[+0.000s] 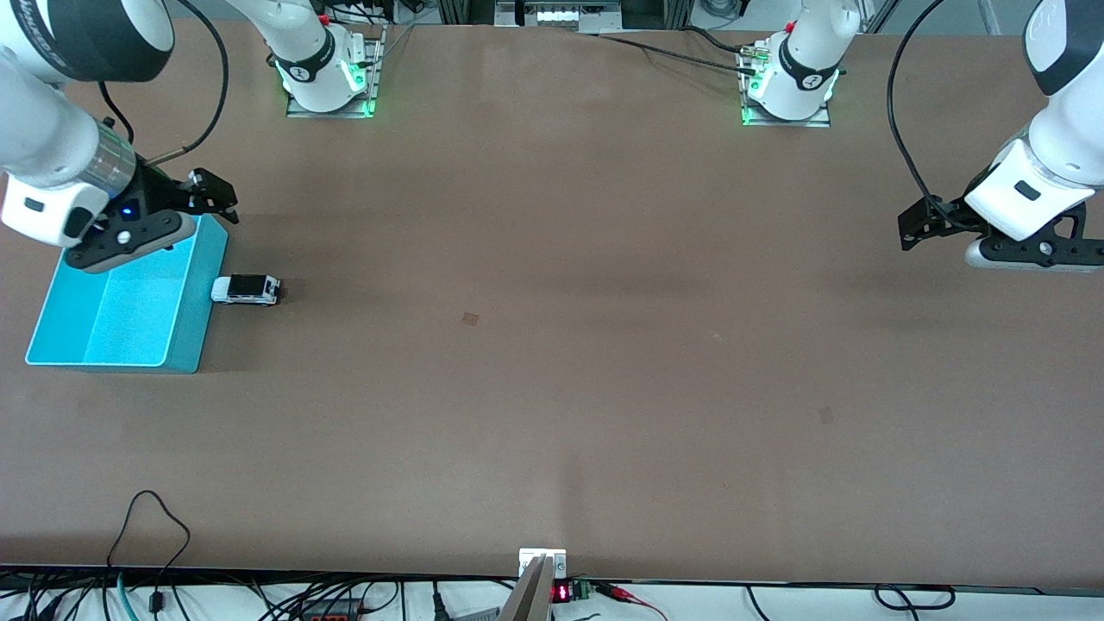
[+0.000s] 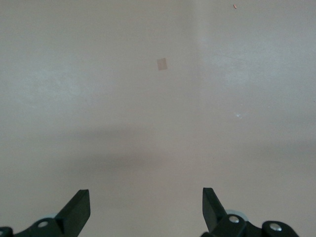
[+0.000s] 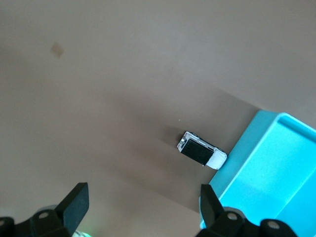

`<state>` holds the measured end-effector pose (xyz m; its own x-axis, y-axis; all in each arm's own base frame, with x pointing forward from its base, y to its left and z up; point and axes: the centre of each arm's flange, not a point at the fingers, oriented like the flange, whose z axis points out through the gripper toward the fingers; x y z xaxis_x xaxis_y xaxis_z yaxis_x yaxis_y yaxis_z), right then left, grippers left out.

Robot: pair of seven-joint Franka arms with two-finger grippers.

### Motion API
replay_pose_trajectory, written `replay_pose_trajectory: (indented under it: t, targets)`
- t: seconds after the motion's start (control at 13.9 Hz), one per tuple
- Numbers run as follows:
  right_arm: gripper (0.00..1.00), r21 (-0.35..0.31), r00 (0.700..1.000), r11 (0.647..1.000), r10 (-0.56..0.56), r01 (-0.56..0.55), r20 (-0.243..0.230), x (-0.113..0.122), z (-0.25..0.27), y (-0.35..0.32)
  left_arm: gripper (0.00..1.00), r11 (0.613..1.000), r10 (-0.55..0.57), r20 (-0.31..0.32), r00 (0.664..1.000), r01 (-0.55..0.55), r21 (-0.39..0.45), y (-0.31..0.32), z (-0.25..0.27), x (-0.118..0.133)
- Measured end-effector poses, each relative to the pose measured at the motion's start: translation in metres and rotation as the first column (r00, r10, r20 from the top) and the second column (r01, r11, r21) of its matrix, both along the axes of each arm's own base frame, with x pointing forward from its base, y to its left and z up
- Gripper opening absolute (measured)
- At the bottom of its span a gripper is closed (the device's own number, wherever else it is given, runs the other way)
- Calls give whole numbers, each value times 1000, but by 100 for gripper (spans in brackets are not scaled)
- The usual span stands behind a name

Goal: Wind and store white jeep toy
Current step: 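Lower the right gripper over the jeep beside the box, then close the right gripper on the jeep and lift it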

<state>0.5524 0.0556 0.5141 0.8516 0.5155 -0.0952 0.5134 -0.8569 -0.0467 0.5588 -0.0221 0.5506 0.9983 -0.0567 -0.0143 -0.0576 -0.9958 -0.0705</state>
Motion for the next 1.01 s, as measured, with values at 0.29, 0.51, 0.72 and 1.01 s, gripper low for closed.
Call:
replay_pose_trajectory:
  t: [0.29, 0.51, 0.72, 1.01]
  targets:
    - [100, 37, 960, 960, 279, -277, -27, -3, -53, -11, 100, 1000, -3, -1, 1000, 3, 0, 0, 0, 0]
    - [100, 57, 878, 876, 479, -478, 7, -10, -111, -33, 100, 1000, -4, -2, 1000, 4, 0, -1, 1, -1]
    - [100, 53, 768, 766, 638, -640, 51, -22, -169, -58, 100, 1000, -11, -2, 1000, 11, 0, -3, 1, -1]
    - [100, 41, 653, 652, 753, -757, 83, -24, -230, -106, 100, 1000, -23, -2, 1000, 23, 0, -10, 1, -1]
